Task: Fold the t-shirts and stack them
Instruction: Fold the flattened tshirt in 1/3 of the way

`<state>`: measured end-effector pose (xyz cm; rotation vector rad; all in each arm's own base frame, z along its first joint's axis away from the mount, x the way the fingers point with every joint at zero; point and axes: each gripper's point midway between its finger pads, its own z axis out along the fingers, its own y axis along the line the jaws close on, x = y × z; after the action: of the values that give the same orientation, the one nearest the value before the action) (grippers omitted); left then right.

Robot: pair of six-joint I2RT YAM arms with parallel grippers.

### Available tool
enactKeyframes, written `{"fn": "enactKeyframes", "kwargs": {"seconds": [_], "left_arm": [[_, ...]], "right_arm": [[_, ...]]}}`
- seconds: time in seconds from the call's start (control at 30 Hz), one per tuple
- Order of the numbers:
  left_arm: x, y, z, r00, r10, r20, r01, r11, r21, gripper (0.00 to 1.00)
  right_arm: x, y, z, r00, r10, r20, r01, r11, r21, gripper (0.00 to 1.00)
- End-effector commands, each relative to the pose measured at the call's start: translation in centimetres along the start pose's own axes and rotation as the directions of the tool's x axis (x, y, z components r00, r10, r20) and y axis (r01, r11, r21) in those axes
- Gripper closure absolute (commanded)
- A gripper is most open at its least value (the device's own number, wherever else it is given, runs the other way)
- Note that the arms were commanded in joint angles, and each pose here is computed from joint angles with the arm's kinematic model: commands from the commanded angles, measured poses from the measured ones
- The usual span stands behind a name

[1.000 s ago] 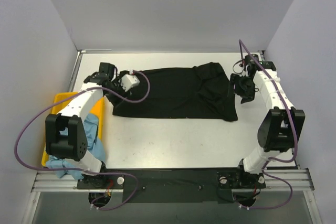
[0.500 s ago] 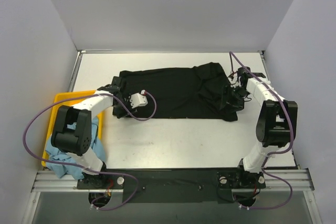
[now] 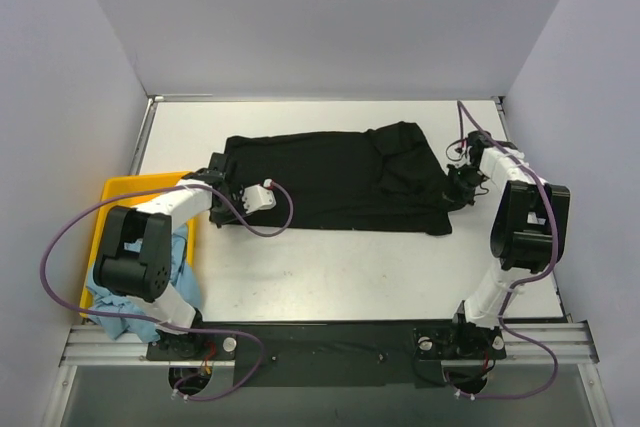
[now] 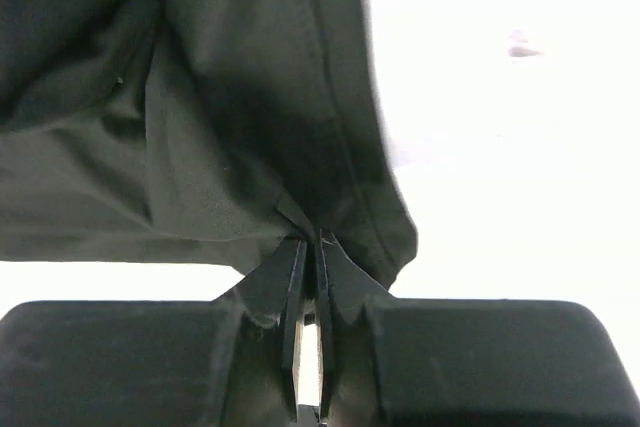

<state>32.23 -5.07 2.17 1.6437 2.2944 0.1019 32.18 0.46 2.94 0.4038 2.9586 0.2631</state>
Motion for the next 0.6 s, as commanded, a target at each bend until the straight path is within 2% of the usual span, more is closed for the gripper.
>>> {"fn": "enactKeyframes", "kwargs": {"seconds": [0.0, 0.17, 0.23, 0.27, 0.33, 0.43, 0.57], "left_arm": [[1.3, 0.0, -1.8, 1.000, 0.011, -0.018, -0.011, 0.999, -0.036, 1.00], [1.3, -0.3, -2.1, 1.000, -0.015, -0.016, 0.015, 0.999, -0.029, 1.00], [1.0, -0.3, -2.4, 1.000, -0.020, -0.004, 0.020, 0.999, -0.025, 1.00], [1.0, -0.5, -2.5, 1.000, -0.021, -0.003, 0.021, 1.000, -0.021, 1.00], [0.6, -0.8, -2.7, 1.000, -0.021, 0.018, 0.021, 1.000, -0.005, 1.00], [0.0, -0.9, -2.9, 0.999, -0.030, 0.034, 0.030, 1.000, 0.001, 1.00], [-0.5, -1.0, -3.1, 0.998, -0.036, 0.049, 0.036, 0.999, -0.001, 1.00]], "right_arm": [[-0.7, -1.4, -2.6, 0.998, 0.054, 0.032, -0.055, 0.997, 0.049, 1.00], [0.2, -2.8, -1.0, 0.996, 0.075, -0.054, -0.068, 0.990, 0.120, 1.00], [-0.5, -3.4, -1.3, 0.995, 0.097, -0.035, -0.090, 0.984, 0.156, 0.91], [-0.6, -3.7, -1.5, 0.993, 0.113, -0.029, -0.107, 0.981, 0.162, 0.74], [-1.2, -4.3, -2.5, 0.988, 0.155, 0.011, -0.154, 0.971, 0.182, 0.57], [-1.2, -5.0, -4.9, 0.972, 0.213, 0.099, -0.229, 0.954, 0.192, 0.48], [1.0, -3.8, -6.6, 0.949, 0.276, 0.151, -0.292, 0.951, 0.097, 0.48]]}}
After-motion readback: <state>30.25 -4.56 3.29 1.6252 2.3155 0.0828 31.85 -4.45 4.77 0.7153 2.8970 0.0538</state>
